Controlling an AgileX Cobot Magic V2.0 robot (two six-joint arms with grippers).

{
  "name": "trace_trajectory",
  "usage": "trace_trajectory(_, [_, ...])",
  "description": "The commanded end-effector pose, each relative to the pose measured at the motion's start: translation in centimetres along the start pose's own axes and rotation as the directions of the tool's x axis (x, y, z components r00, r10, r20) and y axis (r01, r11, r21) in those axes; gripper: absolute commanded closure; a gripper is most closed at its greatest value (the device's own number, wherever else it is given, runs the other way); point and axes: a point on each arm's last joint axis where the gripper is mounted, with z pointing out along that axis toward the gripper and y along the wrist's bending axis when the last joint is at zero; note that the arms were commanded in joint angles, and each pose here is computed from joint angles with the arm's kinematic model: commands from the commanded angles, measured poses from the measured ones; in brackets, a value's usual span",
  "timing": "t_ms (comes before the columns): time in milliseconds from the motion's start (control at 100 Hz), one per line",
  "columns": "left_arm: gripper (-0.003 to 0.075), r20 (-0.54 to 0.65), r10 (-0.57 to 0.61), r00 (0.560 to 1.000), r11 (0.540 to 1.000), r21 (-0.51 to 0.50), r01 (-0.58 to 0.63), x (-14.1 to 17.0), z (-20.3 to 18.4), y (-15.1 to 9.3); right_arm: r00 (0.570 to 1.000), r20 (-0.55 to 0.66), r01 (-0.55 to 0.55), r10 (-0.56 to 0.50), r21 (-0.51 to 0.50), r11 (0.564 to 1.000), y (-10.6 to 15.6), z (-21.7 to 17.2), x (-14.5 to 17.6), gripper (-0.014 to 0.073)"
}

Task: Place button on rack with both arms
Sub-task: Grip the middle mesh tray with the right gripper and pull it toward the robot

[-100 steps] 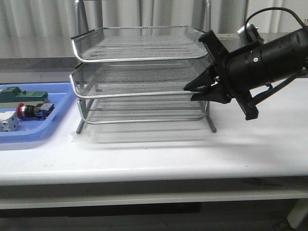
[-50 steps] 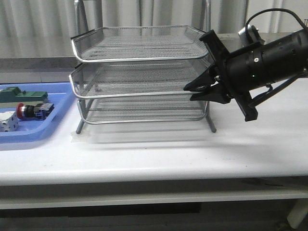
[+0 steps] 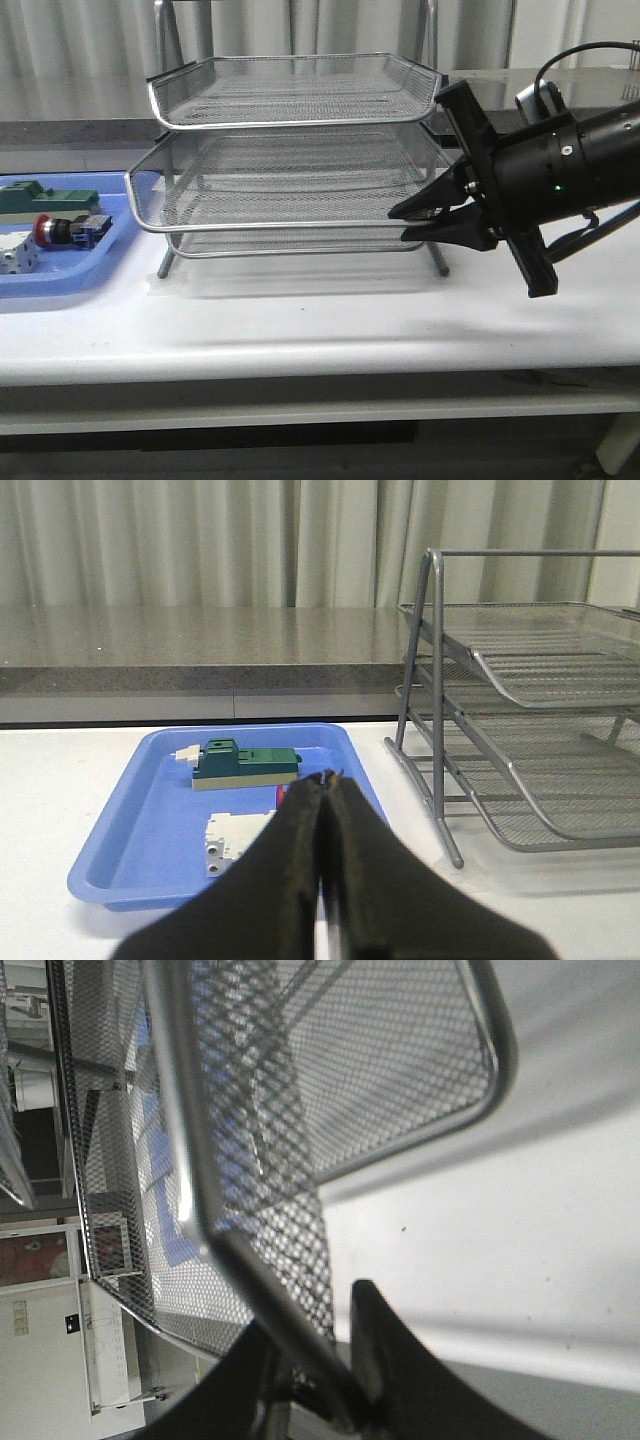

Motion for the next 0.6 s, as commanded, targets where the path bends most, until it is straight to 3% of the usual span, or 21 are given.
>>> trace_trajectory(0, [0.0741,0.056,-0.018,0.998,1.0,0.022,0.017,1.0,-0.1,-0.1,0.992,-0.062,0.109,-0.111,-0.039,0.993,1.1,-1.2,1.6,0.0526])
trace_trajectory(590, [0.0741,0.056,-0.018,0.998,1.0,0.022,0.017,1.0,-0.1,-0.1,0.993,-0.059,0.105,-0.105,0.002,0.994,0.0,-4.8,5.8,0.0526])
